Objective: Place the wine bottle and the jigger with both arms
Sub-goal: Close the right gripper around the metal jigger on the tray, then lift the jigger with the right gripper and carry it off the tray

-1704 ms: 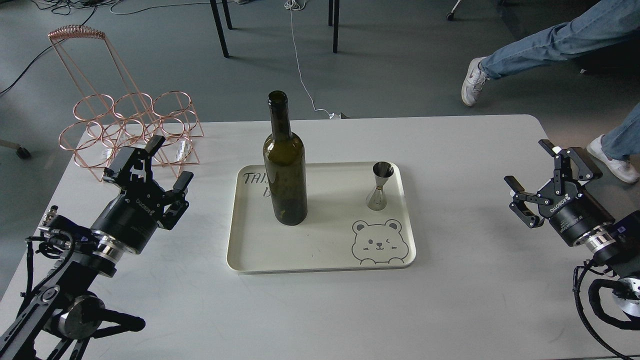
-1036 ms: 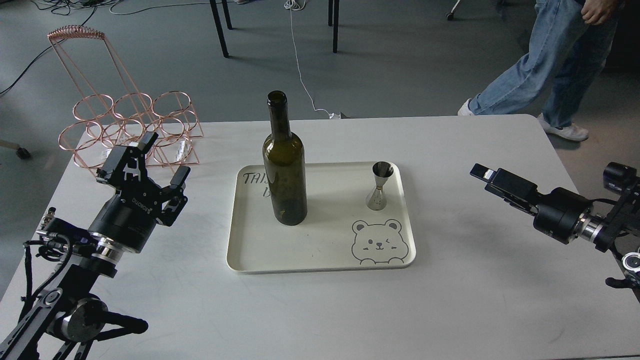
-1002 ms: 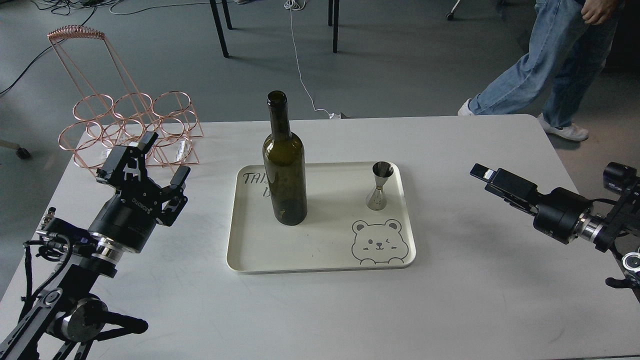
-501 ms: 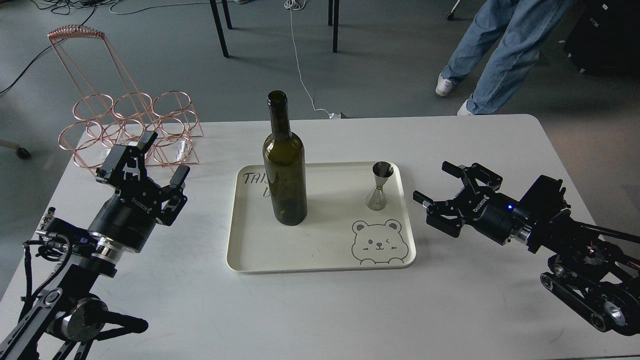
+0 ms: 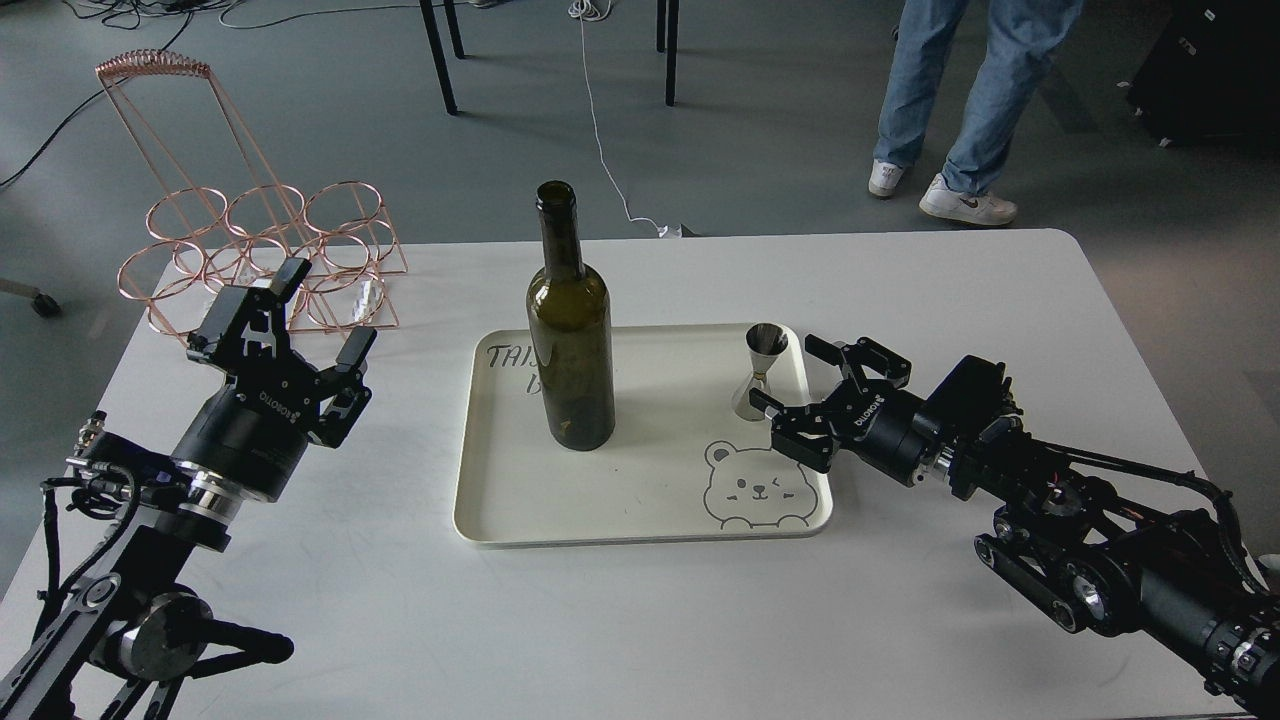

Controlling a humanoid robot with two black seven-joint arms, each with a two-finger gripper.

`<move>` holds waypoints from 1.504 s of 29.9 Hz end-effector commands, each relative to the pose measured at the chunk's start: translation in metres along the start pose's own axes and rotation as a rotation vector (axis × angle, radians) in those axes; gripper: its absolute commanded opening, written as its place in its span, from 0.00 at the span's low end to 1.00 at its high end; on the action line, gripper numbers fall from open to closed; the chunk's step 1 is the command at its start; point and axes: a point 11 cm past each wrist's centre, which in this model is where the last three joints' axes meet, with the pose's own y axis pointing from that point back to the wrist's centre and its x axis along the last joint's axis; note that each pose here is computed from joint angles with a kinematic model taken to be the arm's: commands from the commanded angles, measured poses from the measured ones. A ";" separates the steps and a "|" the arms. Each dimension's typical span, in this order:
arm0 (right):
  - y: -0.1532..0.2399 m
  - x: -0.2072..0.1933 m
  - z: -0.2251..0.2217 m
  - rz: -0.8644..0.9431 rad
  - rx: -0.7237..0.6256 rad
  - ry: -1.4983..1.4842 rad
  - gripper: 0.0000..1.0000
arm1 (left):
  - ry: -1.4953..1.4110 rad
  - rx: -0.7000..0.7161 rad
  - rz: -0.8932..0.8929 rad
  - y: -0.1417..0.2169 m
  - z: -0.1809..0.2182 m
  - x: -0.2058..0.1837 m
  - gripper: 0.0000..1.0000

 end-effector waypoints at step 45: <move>0.004 0.044 0.046 0.165 -0.165 -0.107 0.16 | -0.013 -0.035 -0.005 -0.002 0.013 0.000 0.98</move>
